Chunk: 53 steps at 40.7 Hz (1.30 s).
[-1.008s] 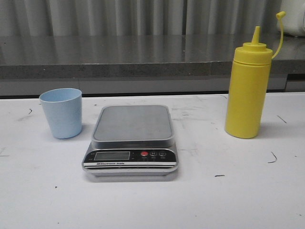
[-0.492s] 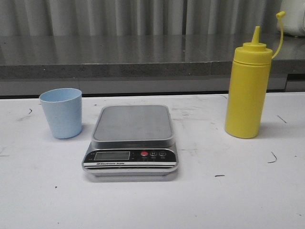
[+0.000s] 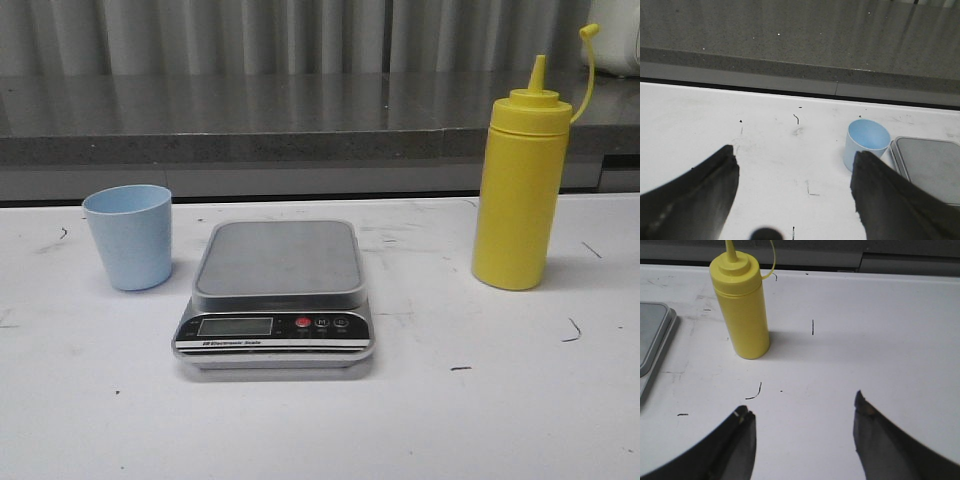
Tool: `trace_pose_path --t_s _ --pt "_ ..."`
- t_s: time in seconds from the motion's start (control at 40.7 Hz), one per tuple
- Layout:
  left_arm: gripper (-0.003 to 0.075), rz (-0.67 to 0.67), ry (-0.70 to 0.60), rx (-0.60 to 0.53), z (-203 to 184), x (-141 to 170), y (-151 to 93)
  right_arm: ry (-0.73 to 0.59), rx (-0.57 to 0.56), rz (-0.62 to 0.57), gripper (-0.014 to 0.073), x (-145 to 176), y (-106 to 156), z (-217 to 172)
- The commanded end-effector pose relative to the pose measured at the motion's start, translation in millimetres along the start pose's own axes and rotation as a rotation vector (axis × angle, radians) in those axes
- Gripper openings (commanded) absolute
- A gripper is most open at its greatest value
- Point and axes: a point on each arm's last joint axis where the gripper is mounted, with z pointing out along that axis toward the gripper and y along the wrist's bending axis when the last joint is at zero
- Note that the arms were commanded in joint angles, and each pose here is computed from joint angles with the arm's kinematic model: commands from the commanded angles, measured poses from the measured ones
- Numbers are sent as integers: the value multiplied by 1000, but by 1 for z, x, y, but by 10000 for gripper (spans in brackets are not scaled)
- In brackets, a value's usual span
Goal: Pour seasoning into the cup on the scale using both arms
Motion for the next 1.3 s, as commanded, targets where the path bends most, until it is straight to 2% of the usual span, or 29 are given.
trace_pose_path --t_s 0.0,0.246,0.492,0.664,1.278 --pt "474 -10 -89 12 -1 -14 -2 -83 12 -13 454 -13 -1 -3" --pt "474 -10 -79 11 0 -24 -2 -82 12 -13 454 -13 -1 -3" --pt "474 50 24 6 11 -54 -5 -72 12 -13 454 -12 -1 -3" --pt "474 64 68 40 26 -64 -10 -72 12 -13 454 -12 -1 -3" --pt "474 151 329 189 92 -60 -44 -72 12 -13 454 -12 -1 -3"
